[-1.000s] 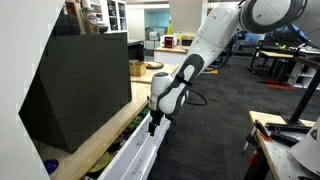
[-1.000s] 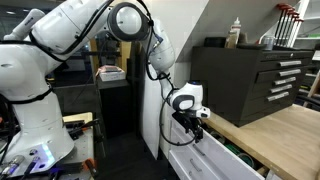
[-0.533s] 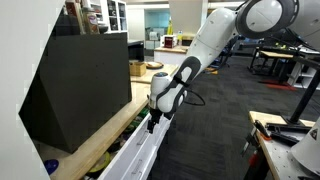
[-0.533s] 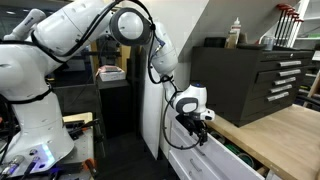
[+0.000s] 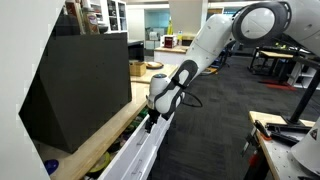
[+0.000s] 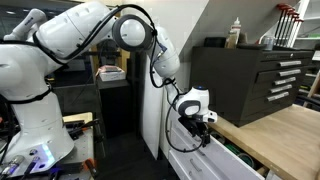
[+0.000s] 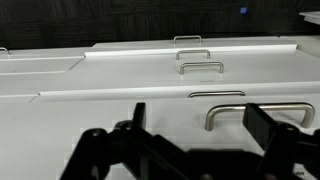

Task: Close the topmost drawer of the cabinet to the left

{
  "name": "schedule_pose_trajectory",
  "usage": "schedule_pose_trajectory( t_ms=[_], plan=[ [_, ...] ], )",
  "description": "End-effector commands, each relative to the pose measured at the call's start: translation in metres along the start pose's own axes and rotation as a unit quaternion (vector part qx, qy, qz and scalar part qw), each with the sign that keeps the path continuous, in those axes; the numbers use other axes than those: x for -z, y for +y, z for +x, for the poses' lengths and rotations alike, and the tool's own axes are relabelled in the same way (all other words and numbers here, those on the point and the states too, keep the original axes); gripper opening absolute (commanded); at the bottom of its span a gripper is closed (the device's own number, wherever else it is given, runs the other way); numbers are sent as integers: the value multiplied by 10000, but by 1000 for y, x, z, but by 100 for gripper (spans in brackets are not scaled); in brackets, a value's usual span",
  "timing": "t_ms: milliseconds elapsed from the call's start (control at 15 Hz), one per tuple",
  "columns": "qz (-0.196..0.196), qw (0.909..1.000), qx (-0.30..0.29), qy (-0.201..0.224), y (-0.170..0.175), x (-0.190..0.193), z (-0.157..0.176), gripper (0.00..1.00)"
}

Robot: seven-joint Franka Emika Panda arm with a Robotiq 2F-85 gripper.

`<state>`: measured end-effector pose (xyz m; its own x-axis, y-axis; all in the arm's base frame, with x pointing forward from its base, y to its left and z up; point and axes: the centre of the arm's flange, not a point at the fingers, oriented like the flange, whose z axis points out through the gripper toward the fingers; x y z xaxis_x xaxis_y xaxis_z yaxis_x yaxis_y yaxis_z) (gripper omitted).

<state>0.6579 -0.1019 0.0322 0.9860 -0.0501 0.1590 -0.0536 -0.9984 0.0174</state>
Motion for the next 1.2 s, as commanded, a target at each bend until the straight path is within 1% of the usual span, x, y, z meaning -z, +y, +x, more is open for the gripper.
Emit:
schedule_pose_trajectory(
  t_ms=[0, 267, 1000, 1133],
  plan=[
    [80, 9997, 10, 225, -1, -7, 17, 100],
    [115, 9991, 35, 397, -4, -3, 33, 100],
    [167, 9974, 125, 687, -11, -3, 63, 100],
    [218, 9968, 183, 746, -15, 10, 60, 100]
  ],
)
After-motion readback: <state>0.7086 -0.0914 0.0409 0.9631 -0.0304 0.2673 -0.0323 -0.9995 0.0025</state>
